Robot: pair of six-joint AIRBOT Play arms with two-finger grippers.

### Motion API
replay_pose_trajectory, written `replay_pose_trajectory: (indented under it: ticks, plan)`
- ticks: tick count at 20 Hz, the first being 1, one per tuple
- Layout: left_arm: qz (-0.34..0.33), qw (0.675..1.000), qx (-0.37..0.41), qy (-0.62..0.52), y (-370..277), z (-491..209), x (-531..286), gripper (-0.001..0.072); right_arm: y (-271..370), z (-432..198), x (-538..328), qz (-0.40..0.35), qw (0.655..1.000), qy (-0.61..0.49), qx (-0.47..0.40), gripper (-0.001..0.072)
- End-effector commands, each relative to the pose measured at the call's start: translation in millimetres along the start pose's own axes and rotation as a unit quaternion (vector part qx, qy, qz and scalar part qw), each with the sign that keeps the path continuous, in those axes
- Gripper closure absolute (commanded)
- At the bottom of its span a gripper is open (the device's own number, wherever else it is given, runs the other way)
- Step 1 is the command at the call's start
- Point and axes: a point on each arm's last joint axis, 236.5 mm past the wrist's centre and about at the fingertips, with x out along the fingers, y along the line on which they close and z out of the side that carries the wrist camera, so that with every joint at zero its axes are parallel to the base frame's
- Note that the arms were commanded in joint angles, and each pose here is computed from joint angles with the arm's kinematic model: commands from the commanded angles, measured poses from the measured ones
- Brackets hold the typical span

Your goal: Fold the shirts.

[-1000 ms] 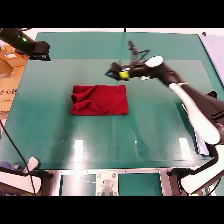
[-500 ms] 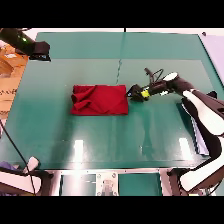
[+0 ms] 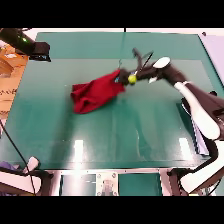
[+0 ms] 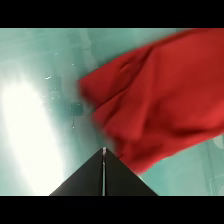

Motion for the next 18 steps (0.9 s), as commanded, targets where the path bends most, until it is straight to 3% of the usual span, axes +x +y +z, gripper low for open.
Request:
replay_pose_trajectory:
  ticks: [1, 5, 12, 18]
  plan:
    - [-0.002, 1.000, 0.000, 0.005, -1.1, -2.3, -0.7, 0.0685, 58.0, 67.8, -106.6, 0.022, 0.995, -0.096, -0.014, 0.0697]
    - [-0.005, 1.000, 0.000, 0.004, -2.3, -1.8, -0.7, 0.0685, 35.3, 107.7, -246.3, -0.014, 0.977, -0.211, 0.013, 0.0696]
    - [-0.005, 1.000, 0.000, 0.000, -2.3, -0.1, -0.7, 0.0685, -91.1, 106.2, -441.4, -0.139, 0.912, -0.374, 0.099, 0.0696]
    - [-0.015, 0.999, -0.014, 0.039, 0.2, -19.5, 24.9, 0.0685, -151.7, 66.5, -502.1, -0.218, 0.880, -0.392, 0.159, 0.0697]
